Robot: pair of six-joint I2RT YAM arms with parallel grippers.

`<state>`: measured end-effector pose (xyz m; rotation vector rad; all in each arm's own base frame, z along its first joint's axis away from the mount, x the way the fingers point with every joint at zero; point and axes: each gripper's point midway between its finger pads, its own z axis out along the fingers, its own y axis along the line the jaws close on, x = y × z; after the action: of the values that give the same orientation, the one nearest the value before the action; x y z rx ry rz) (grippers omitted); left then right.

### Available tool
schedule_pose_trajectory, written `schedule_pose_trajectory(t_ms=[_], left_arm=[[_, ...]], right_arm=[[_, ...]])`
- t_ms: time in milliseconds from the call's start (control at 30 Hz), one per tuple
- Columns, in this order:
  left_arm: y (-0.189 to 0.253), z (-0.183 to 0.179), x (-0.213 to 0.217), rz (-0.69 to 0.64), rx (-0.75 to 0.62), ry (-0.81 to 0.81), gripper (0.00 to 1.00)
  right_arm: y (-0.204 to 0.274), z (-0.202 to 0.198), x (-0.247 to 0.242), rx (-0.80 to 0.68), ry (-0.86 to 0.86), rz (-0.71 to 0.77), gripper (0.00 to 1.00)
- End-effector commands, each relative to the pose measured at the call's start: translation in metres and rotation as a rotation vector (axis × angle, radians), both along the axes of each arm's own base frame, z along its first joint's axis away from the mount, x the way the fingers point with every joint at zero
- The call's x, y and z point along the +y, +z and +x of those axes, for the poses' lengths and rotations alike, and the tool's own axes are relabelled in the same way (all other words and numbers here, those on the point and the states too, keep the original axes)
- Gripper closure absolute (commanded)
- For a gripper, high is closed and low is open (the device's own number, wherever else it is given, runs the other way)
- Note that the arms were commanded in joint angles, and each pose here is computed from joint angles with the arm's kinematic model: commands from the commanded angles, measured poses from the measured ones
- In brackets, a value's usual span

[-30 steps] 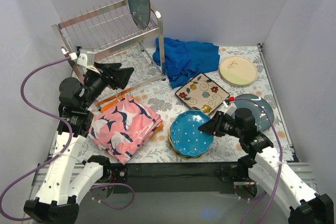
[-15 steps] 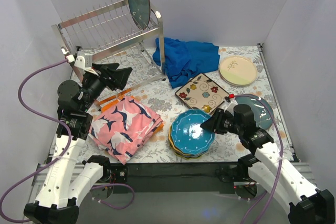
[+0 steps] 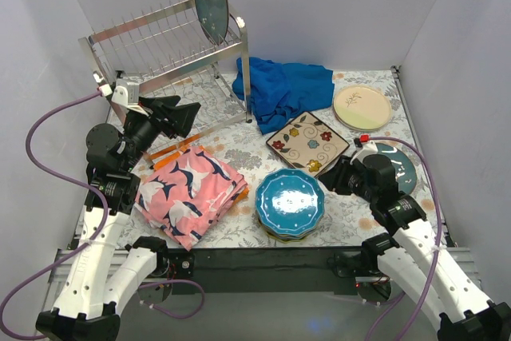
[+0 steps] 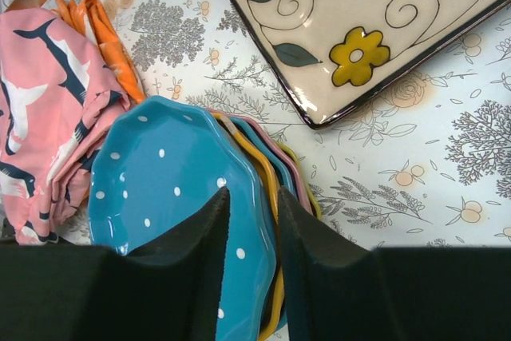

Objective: Unload the plates from the dish rack
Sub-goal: Place the plate at the center of the board, then unload the plate from the dish rack.

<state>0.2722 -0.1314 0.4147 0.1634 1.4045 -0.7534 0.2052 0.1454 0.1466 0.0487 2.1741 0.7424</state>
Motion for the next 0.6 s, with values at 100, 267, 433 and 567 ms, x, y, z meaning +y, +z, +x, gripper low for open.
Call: schedule_pose_trajectory(t_ms=[100,267,433,567], left_arm=[[0.007,-0.005,0.003,0.004,-0.033,0.016,0.31],[0.004,-0.003,0.003,0.006,-0.026,0.013,0.31],[0.003,-0.002,0.001,0.004,-0.022,0.000,0.31],[-0.003,0.002,0.002,0.009,-0.009,0.011,0.31]], right_arm=[[-0.008,0.000,0.000,-0.003,0.007,-0.005,0.66],[0.022,0.015,-0.008,-0.103,-0.053,-0.010,0.63],[0.098,0.032,0.005,-0.262,-0.031,0.079,0.55],[0.145,0.045,0.021,-0.338,0.012,0.146,0.33]])
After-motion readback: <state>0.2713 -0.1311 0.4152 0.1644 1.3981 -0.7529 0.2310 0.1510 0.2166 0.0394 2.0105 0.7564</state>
